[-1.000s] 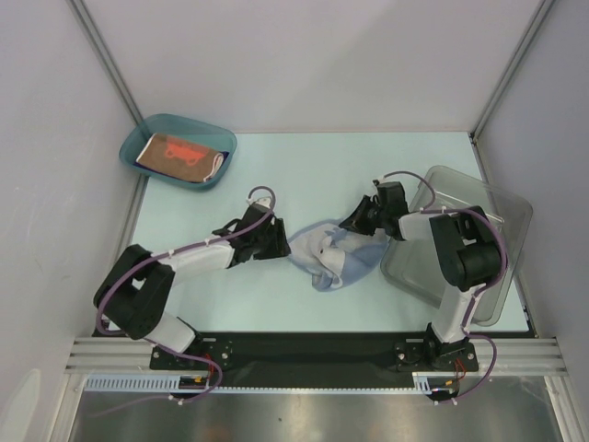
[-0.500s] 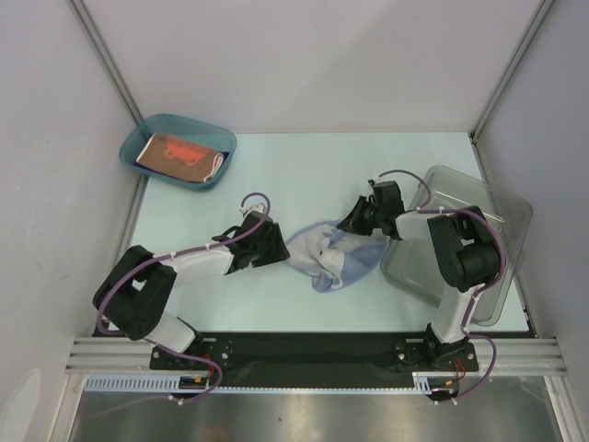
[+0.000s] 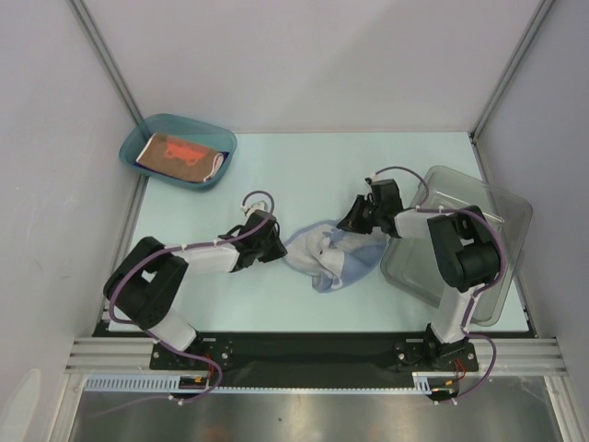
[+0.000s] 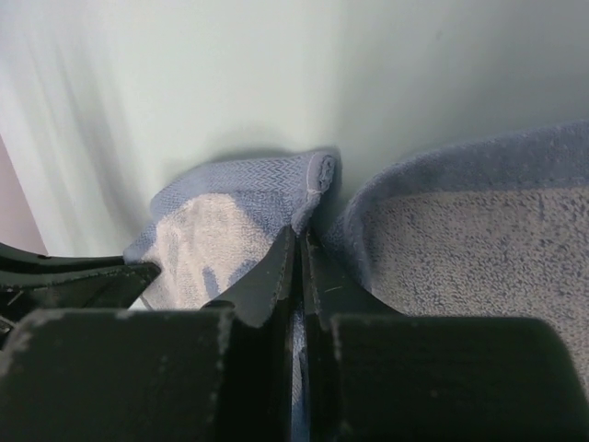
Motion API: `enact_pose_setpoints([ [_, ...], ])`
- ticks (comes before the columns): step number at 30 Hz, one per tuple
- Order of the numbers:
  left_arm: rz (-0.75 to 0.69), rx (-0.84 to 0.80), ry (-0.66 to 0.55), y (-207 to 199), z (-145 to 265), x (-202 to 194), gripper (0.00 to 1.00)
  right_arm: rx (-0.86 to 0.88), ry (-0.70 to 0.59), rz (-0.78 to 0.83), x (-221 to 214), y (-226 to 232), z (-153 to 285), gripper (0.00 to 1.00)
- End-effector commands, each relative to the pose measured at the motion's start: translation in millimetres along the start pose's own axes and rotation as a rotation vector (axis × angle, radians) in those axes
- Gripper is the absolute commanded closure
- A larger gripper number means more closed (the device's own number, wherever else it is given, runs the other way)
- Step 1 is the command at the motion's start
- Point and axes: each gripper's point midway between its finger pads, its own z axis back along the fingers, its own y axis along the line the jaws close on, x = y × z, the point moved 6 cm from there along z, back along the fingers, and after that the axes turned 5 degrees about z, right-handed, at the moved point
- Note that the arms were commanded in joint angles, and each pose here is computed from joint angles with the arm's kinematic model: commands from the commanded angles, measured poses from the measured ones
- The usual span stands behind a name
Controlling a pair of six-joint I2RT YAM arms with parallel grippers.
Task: Fold and stack the towels
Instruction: Flatten out the crumpled towel
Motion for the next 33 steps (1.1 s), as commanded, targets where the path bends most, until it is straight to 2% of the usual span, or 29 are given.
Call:
enact_pose_setpoints([
  [1, -0.028, 0.065, 0.035, 13, -5, -8, 0.86, 0.019, -0.056, 0.120, 23, 16, 3, 0.95],
  [4, -0.099, 0.052, 0.004, -1, 0, 13, 1.00, 0.041, -0.096, 0.190, 48, 33, 9, 1.00],
  [6, -0.192, 0.026, -0.034, -9, 11, 33, 1.00, 0.069, -0.179, 0.267, 73, 55, 26, 1.00],
  [8, -0.266, -0.041, -0.127, -39, 34, 71, 1.00, 0.057, -0.251, 0.324, 93, 70, 44, 1.00],
  [9, -0.356, -0.028, -0.138, -41, 45, 81, 1.00, 0.074, -0.328, 0.390, 111, 91, 66, 1.00],
  [10, -0.396, -0.070, -0.212, -64, 65, 106, 1.00, 0.056, -0.363, 0.415, 119, 97, 77, 1.00],
  [11, -0.435, -0.070, -0.261, -73, 79, 121, 1.00, 0.060, -0.403, 0.447, 126, 106, 89, 1.00],
  [12, -0.507, -0.068, -0.294, -78, 102, 132, 1.00, 0.083, -0.490, 0.528, 139, 128, 119, 1.00],
  [13, -0.531, -0.104, -0.367, -96, 128, 152, 1.00, 0.060, -0.510, 0.549, 140, 132, 131, 1.00],
  [15, -0.607, -0.146, -0.449, -108, 170, 168, 1.00, 0.061, -0.599, 0.603, 146, 150, 164, 1.00],
  [16, -0.622, -0.189, -0.504, -120, 195, 178, 1.00, 0.058, -0.678, 0.635, 148, 162, 197, 1.00],
  [18, -0.677, -0.272, -0.555, -128, 228, 180, 1.00, 0.061, -0.746, 0.670, 144, 173, 230, 1.00],
  [19, -0.687, -0.334, -0.614, -131, 260, 180, 1.00, 0.076, -0.811, 0.695, 135, 182, 263, 1.00],
  [21, -0.728, -0.429, -0.647, -134, 285, 173, 1.00, 0.106, -0.868, 0.732, 120, 190, 293, 1.00],
  [22, -0.750, -0.527, -0.661, -136, 309, 164, 1.00, 0.138, -0.887, 0.750, 110, 195, 305, 1.00],
  [23, -0.758, -0.575, -0.662, -137, 318, 159, 1.00, 0.189, -0.938, 0.753, 92, 199, 332, 1.00],
  [26, -0.780, -0.798, -0.627, -142, 354, 134, 1.00, 0.345, -1.021, 0.741, 57, 210, 372, 1.00],
  [28, -0.773, -0.894, -0.595, -146, 370, 123, 1.00, 0.429, -1.027, 0.733, 42, 217, 385, 1.00],
  [30, -0.763, -0.895, -0.610, -146, 387, 122, 1.00, 0.506, -1.054, 0.711, 33, 224, 399, 1.00],
  [33, -0.753, -0.808, -0.578, -144, 386, 128, 1.00, 0.538, -1.046, 0.675, 31, 231, 401, 1.00],
])
